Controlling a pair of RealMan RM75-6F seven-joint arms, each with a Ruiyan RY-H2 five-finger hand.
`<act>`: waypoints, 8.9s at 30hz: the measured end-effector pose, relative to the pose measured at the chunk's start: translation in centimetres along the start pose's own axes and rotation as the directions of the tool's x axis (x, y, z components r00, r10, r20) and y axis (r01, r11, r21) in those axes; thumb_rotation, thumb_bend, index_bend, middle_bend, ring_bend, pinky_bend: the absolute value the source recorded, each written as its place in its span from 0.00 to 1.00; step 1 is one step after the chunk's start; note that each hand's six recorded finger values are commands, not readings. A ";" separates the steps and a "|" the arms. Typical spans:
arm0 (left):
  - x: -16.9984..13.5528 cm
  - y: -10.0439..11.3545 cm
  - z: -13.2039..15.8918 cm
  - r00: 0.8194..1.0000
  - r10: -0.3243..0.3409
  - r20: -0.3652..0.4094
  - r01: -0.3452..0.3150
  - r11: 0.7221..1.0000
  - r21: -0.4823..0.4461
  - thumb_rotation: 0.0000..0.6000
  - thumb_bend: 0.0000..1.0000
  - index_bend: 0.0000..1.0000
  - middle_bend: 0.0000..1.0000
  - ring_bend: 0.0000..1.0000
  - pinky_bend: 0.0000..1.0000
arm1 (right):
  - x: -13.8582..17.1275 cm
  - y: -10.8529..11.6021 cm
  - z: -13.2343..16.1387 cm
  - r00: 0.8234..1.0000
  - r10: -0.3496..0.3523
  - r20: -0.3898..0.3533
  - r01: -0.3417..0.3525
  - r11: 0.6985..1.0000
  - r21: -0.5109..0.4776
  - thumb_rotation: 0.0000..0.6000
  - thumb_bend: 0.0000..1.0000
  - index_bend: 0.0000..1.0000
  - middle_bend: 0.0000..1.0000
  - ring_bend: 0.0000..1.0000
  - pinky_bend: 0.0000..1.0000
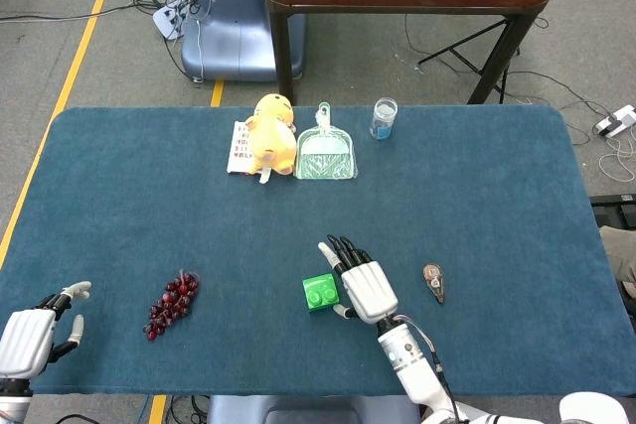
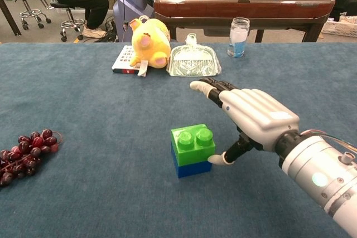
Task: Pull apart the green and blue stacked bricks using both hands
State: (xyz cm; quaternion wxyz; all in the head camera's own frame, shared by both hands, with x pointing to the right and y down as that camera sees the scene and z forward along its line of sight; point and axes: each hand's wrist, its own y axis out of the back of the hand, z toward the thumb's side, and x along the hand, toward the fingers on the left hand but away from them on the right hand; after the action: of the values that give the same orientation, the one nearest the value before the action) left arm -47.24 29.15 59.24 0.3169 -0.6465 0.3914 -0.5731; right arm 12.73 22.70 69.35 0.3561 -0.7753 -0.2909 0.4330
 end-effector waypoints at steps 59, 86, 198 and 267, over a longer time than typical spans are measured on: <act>-0.3 -0.8 1.7 0.999 -0.028 0.037 0.029 0.999 -0.036 1.00 0.56 0.31 0.35 0.41 0.65 | -2.7 1.2 1.9 0.973 0.232 0.022 -0.232 0.973 0.008 1.00 0.25 0.57 0.11 0.00 0.19; 6.7 5.4 11.7 0.979 0.015 0.201 0.041 0.962 -0.270 1.00 0.24 0.35 0.82 0.81 0.99 | -1.1 13.4 -2.5 0.993 -0.009 0.115 0.028 0.986 -0.163 1.00 0.25 0.61 0.14 0.00 0.19; 12.1 -0.2 30.5 0.960 -0.156 0.232 0.278 0.587 -0.760 1.00 0.34 0.81 1.00 1.00 1.00 | -1.9 16.4 7.3 0.997 -0.079 -0.019 0.059 0.869 -0.492 1.00 0.23 0.62 0.15 0.00 0.19; 1.9 3.9 0.7 0.983 0.131 -0.128 -0.123 0.990 0.070 1.00 0.07 0.14 0.36 0.26 0.53 | 14.6 14.2 -18.9 0.918 -0.108 0.381 0.160 0.981 -0.109 1.00 0.00 0.17 0.13 0.00 0.15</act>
State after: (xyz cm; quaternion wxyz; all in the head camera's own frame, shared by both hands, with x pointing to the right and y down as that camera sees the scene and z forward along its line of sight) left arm -47.05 25.53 56.76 0.3462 -0.5708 0.4339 -0.6051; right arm 38.03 19.90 58.16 0.2687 -0.6798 -0.4350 0.5257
